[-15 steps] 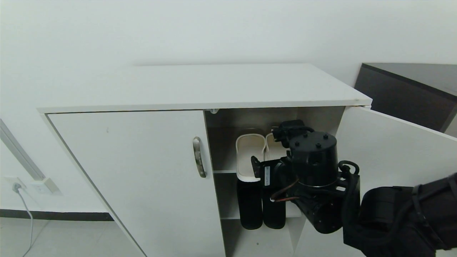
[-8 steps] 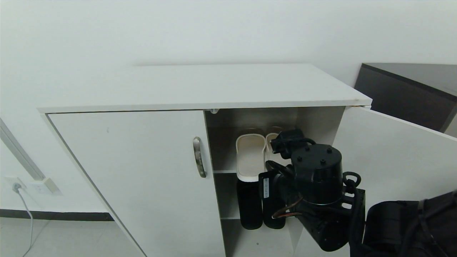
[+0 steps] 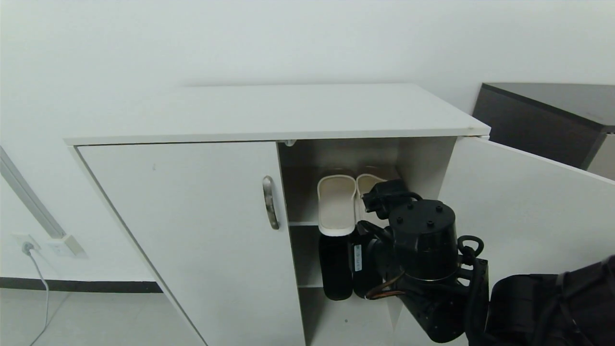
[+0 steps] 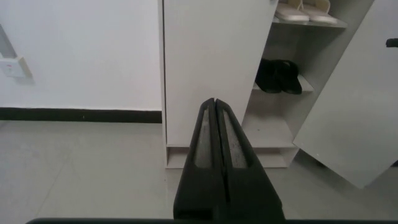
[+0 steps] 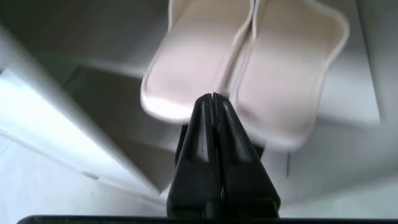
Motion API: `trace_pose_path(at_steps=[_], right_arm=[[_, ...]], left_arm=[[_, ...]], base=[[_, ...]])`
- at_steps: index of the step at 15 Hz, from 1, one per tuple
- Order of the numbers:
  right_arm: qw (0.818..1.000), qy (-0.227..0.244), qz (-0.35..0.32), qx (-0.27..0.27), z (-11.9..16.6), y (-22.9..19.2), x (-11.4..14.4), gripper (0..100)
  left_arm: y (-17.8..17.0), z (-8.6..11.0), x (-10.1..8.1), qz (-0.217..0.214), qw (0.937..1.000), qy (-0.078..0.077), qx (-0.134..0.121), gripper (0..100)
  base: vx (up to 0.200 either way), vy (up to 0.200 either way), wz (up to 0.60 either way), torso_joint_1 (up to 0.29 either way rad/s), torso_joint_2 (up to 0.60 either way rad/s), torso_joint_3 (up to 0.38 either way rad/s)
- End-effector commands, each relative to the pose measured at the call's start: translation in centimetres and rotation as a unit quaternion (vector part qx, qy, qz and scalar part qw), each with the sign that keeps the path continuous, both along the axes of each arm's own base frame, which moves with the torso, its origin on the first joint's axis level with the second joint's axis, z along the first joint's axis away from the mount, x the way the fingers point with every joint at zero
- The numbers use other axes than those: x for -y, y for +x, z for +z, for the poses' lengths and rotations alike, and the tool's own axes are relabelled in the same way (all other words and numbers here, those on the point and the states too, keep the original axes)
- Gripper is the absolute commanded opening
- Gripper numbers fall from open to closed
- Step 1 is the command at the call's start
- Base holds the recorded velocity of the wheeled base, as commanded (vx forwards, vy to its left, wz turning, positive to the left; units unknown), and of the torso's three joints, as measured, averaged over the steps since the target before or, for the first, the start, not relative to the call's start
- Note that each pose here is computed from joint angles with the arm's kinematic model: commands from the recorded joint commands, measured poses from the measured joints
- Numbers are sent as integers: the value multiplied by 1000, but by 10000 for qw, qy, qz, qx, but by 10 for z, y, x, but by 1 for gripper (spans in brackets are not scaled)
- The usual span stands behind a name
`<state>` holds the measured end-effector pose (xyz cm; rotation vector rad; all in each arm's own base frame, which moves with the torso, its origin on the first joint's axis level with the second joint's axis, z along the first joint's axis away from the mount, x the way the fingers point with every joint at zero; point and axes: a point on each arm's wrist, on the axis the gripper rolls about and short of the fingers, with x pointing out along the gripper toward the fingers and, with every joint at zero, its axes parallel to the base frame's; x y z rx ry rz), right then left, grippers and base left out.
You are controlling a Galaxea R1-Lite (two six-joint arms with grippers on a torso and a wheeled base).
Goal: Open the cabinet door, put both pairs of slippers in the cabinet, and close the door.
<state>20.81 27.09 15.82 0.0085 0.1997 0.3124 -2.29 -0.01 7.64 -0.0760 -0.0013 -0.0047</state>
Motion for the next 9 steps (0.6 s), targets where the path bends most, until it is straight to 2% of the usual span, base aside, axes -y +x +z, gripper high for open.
trace_pose_path(at_steps=[1,9], right_arm=[[10000,-23,0,-18,-2,0,-1,0],[9999,-86,-41,-80,-10,5,2,0]], left_arm=[[0,0,0,-7,10000,-4,0,0],[0,0,0,-7,10000,-4,0,0]], base=[[-200,0,0,-7,-2,7],[-200,0,0,2,4,7]])
